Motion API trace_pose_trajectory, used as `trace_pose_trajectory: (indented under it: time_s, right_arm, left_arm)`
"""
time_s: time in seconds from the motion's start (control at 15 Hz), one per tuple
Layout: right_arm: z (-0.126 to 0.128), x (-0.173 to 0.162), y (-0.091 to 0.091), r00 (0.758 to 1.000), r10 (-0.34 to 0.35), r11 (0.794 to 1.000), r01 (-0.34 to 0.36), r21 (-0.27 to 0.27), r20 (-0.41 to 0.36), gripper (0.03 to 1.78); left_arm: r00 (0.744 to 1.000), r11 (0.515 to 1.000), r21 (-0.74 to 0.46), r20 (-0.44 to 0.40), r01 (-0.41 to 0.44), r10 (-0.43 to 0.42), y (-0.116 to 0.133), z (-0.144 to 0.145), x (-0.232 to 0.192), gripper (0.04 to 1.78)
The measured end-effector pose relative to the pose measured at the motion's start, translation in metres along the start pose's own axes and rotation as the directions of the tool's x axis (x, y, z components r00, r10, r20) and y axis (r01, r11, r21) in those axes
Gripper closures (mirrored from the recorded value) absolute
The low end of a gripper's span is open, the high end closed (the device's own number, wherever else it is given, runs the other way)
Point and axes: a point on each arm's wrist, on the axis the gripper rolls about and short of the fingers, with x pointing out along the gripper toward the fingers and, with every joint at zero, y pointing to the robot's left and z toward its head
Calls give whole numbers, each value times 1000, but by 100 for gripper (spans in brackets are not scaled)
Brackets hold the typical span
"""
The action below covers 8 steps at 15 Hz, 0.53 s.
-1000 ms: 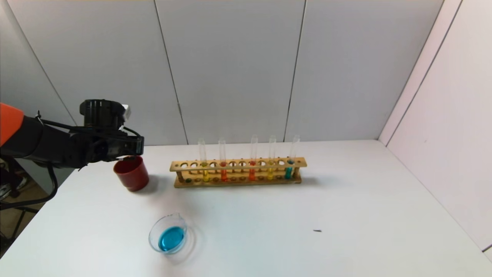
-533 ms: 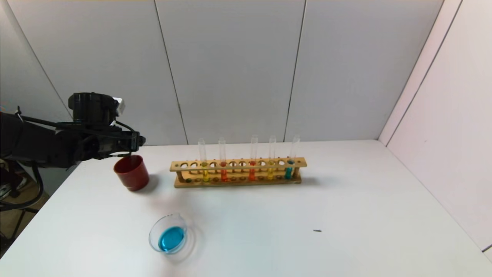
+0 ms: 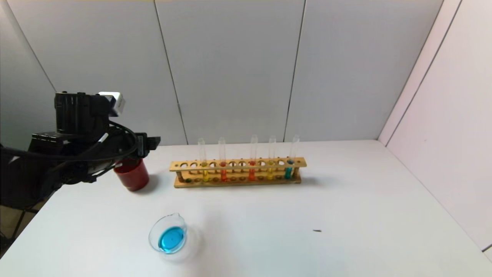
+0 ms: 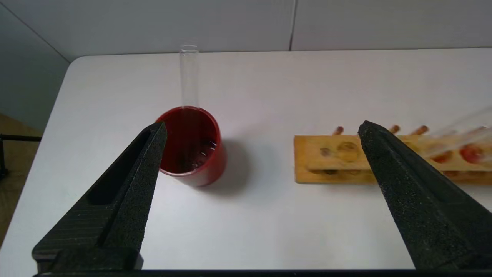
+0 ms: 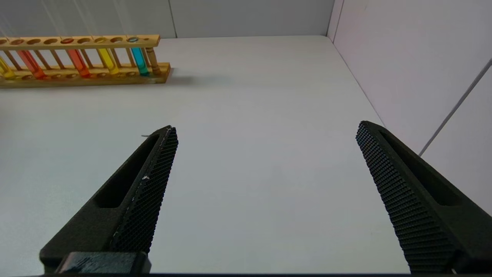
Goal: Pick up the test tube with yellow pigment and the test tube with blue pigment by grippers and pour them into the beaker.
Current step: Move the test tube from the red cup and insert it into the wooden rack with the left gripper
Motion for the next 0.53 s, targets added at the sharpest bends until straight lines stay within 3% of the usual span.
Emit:
trace_pose_trajectory:
  time_s: [0.27,0.53]
  right_arm:
    - [0,0,0,1000,0,1000,0,0,0,11]
    - [0,0,0,1000,0,1000,0,0,0,11]
  left_arm:
    - [996,996,-27,45,82,-81,-31,-5,-47,7]
    - [989,989,-37,43,141,-139,-50,-16,-69,7]
